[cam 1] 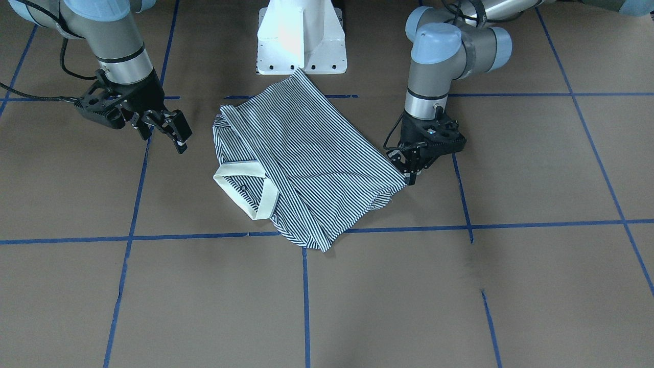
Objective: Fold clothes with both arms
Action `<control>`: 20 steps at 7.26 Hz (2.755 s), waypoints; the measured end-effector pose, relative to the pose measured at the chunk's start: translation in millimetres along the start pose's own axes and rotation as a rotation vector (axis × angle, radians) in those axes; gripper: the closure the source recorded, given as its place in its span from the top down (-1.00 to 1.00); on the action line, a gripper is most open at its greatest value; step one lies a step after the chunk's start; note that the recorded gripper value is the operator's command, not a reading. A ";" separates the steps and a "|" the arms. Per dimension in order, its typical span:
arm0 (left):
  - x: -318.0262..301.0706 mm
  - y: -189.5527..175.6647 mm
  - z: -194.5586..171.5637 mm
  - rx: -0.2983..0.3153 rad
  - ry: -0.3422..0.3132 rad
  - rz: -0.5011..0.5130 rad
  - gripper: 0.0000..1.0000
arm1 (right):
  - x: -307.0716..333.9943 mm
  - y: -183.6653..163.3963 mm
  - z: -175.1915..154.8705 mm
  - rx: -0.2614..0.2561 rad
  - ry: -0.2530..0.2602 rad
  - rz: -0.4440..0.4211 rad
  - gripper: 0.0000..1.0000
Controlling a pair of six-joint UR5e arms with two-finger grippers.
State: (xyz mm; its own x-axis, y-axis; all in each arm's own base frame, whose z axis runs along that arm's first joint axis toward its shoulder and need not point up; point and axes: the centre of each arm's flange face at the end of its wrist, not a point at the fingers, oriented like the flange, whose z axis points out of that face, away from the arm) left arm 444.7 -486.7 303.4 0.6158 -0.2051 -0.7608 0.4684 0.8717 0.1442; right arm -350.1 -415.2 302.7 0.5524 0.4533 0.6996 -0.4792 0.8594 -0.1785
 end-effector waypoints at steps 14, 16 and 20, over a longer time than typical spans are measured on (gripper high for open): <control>-66.2 -79.6 10.5 -0.001 0.236 0.009 -0.27 | -134.3 196.2 42.9 -0.164 -0.016 -0.437 1.00; -69.9 -78.6 11.7 -0.003 0.231 0.008 -0.26 | -154.8 219.9 59.7 -0.181 0.058 -0.582 1.00; -70.9 -77.5 13.0 -0.005 0.228 0.006 -0.22 | -181.2 236.9 82.8 -0.170 0.104 -0.675 1.00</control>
State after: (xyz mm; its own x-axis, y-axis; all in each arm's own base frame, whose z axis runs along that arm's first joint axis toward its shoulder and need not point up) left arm 372.9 -545.5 354.4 0.4589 -0.0939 -0.8835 0.4615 0.8749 0.1467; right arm -620.2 -313.4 190.9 0.7578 -0.1794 0.6273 0.1003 0.9821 0.1597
